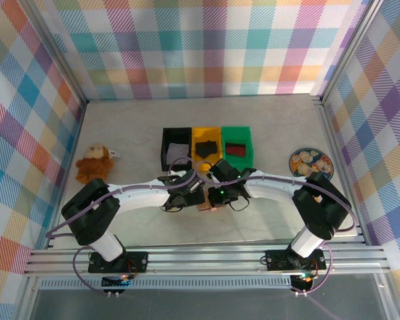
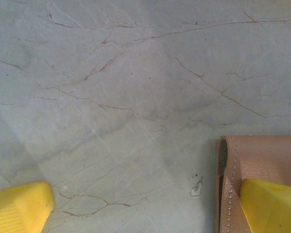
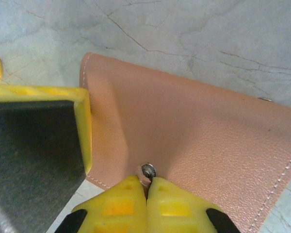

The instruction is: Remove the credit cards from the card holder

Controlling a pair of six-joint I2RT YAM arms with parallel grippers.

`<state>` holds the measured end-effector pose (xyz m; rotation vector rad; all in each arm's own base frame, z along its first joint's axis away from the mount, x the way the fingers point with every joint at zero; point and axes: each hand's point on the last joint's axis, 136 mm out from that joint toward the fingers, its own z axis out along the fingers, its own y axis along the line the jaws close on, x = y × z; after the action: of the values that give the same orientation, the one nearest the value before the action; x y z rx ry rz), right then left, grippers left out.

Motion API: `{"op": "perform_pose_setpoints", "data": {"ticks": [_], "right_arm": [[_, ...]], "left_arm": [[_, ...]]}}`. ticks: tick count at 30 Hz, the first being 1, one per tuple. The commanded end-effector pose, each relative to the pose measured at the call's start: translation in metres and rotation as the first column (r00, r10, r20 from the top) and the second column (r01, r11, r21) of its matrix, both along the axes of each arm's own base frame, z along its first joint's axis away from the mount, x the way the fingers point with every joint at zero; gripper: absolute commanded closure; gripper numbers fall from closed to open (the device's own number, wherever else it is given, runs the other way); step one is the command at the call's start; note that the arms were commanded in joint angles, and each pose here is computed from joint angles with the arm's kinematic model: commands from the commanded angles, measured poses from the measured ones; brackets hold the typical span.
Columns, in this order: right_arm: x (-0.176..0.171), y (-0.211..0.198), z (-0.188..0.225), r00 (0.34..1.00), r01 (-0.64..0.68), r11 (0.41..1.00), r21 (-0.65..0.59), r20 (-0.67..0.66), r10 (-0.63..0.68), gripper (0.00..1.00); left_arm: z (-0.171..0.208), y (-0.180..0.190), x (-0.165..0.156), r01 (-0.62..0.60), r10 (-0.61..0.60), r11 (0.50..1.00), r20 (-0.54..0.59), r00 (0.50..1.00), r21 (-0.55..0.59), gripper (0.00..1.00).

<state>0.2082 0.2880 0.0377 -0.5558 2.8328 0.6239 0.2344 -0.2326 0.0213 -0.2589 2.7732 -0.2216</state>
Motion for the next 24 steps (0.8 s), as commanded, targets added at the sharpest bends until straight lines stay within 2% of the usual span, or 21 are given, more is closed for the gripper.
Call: {"op": "perform_pose_setpoints", "data": {"ticks": [1,6,24], "right_arm": [[-0.007,0.004,0.012,0.999,-0.046,0.998,0.044,0.030,0.045,0.94],[-0.010,0.001,0.022,0.996,-0.063,0.995,0.077,0.069,0.058,0.94],[-0.047,-0.002,0.039,0.986,-0.131,0.958,0.256,0.136,0.099,0.79]], "left_arm": [[-0.033,0.006,-0.023,-0.023,0.026,0.999,-0.118,0.993,0.034,0.00],[-0.036,0.007,-0.023,-0.034,0.040,0.998,-0.124,0.992,0.046,0.00],[-0.037,0.010,-0.026,-0.062,0.068,0.997,-0.135,0.988,0.049,0.00]]}}
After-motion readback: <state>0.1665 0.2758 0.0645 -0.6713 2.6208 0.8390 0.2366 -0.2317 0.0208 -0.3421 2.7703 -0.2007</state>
